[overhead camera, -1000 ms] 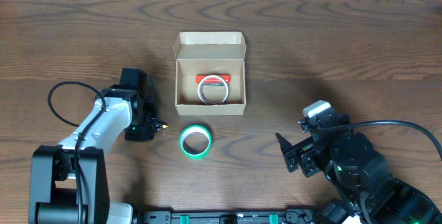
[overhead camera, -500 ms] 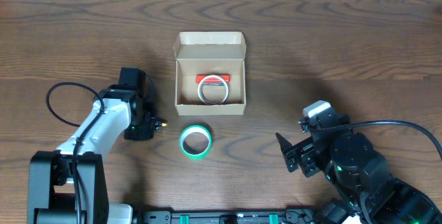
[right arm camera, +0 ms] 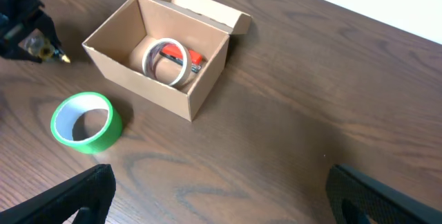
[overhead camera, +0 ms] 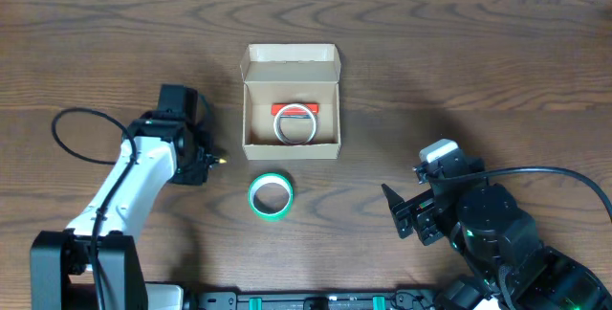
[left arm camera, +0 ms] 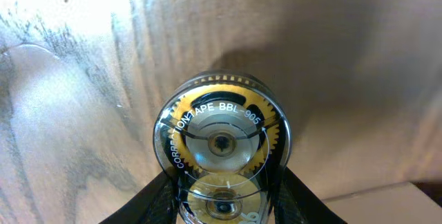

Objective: Pack container
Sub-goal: 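Lower the left gripper and grasp the correction-tape dispenser, then lift the correction-tape dispenser with the left gripper toward the box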

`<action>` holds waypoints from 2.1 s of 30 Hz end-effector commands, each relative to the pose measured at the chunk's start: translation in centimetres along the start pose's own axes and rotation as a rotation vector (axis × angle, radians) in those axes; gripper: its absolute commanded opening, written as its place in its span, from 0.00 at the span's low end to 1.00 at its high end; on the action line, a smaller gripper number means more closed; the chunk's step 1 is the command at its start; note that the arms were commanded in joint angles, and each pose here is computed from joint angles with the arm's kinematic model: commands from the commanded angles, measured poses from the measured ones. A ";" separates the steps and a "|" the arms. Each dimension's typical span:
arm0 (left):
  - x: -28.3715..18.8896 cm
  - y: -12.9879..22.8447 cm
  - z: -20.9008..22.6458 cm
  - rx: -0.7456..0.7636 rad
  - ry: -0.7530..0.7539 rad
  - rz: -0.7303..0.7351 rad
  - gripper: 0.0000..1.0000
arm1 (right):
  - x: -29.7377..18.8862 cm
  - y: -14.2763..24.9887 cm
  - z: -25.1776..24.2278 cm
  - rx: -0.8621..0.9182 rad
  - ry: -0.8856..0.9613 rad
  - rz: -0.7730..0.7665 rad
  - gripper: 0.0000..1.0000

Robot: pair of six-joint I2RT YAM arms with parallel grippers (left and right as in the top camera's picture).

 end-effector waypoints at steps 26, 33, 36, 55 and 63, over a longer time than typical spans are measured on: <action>-9.7 6.7 -10.7 0.345 0.359 -0.066 0.48 | 0.0 0.0 -0.1 0.008 0.005 -0.001 0.99; -9.4 10.5 -11.1 0.423 0.364 -0.049 0.53 | 0.0 0.0 -0.1 0.008 0.005 -0.001 0.99; -9.6 9.9 -11.4 0.378 0.369 -0.070 0.56 | 0.0 0.0 -0.1 0.009 0.005 -0.001 0.99; -1.2 0.1 -14.1 0.011 -0.005 -0.108 0.75 | 0.0 0.0 -0.1 0.008 0.005 -0.001 0.99; 2.9 -0.9 -15.9 0.020 -0.104 -0.084 0.75 | 0.0 0.0 -0.1 0.009 0.005 -0.001 0.99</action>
Point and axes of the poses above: each gripper's point midway between its finger pads, its own x axis out along the fingers, its own z axis along the line the jaws close on, y = z × x, the point moved 7 cm from there along -x, back along the fingers, and after that the axes turned 4 degrees about -x, right-handed, at the moved point
